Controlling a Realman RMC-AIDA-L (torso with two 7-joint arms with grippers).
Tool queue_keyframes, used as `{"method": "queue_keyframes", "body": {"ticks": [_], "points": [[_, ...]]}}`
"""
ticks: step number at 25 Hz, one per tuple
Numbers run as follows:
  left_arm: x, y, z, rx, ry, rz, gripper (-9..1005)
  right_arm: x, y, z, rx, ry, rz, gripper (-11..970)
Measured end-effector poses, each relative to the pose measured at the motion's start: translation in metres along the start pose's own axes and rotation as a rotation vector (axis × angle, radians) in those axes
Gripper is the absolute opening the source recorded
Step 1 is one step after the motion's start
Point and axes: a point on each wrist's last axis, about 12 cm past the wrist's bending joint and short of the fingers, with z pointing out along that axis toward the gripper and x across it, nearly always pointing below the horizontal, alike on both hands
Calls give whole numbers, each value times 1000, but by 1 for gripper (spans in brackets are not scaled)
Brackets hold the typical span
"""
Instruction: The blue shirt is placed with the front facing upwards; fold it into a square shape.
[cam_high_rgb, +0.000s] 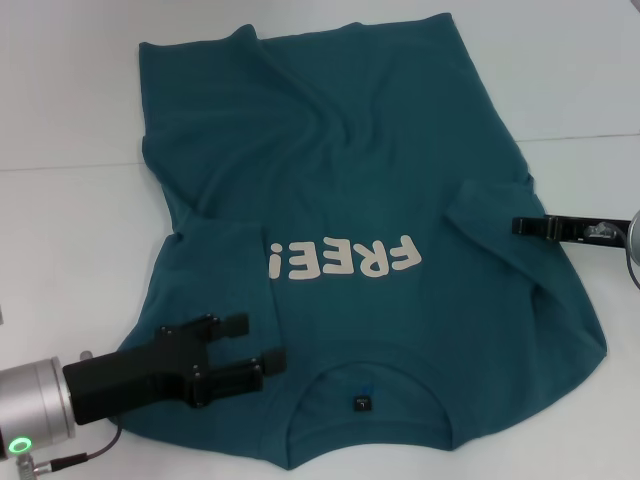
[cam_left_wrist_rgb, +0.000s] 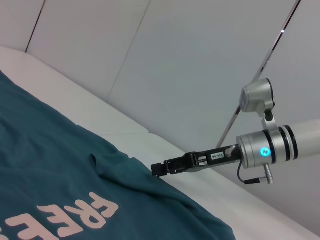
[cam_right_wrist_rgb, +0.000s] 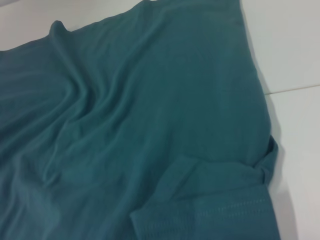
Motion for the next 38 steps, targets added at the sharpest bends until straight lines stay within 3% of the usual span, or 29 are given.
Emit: {"method": "queue_keyframes", "body": {"ticks": [5, 16, 21, 30, 38], "points": [[0, 1, 0, -11, 2, -1, 877, 0, -1, 0, 5, -3, 5, 517], [0, 1, 0, -10, 2, -4, 877, 0, -10, -5, 20, -7, 7, 268], [-2, 1, 1, -3, 4, -6, 877, 0, -7, -3, 23, -5, 1, 247], [-3, 1, 2, 0, 7, -6, 878, 7, -9, 0, 42, 0, 26, 677], [-3, 2, 1, -4, 4, -6, 878, 7, -3, 5, 38, -2, 20, 666]]}}
